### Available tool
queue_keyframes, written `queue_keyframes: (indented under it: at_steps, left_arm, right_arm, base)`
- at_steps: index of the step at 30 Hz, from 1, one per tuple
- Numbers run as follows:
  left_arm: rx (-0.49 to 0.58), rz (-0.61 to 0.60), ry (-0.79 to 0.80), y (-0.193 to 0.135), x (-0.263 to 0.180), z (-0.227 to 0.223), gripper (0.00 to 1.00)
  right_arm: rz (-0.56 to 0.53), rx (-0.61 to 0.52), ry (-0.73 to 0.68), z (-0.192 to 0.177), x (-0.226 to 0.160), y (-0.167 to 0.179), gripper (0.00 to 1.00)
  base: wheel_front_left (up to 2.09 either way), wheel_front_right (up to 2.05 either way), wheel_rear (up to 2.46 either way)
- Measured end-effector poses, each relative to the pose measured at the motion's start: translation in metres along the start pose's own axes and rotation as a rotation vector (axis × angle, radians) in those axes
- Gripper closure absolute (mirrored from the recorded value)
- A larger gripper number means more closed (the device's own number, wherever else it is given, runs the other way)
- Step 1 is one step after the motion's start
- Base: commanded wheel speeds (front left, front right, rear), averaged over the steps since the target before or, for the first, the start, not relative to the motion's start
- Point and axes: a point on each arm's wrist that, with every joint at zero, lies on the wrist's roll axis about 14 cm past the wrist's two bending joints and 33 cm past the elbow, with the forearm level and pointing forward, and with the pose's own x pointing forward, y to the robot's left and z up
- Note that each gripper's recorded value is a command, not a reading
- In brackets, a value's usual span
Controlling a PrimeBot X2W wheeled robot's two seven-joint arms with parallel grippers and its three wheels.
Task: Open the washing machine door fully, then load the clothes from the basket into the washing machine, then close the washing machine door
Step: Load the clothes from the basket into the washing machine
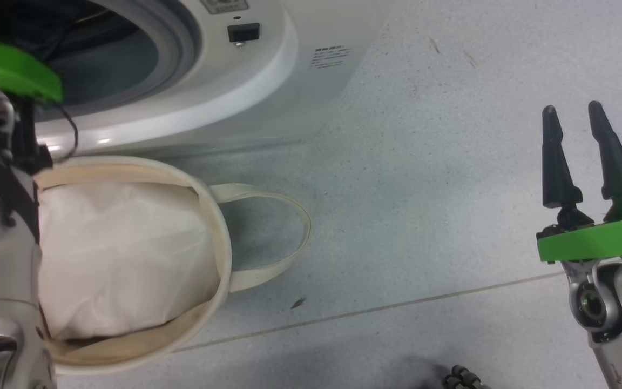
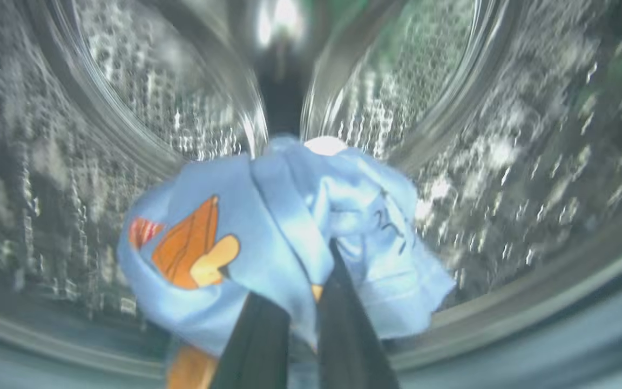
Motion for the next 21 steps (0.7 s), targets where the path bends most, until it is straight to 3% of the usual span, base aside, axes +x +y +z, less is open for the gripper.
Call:
queue_keyframes:
  at_steps: [5, 21]
  left_arm:
    - [0.007, -0.011, 0.154, -0.001, -0.005, -0.041, 1.00]
    - [0.163, -0.123, 0.287, -0.027, 0.025, -0.062, 1.00]
  right_arm:
    - [-0.002, -0.002, 0.002, -0.001, 0.000, -0.001, 0.00]
    - [-0.047, -0.015, 0.028, -0.009, -0.004, -0.016, 0.00]
  base:
    - [0.00, 0.00, 0.00]
    - [0.00, 0.00, 0.00]
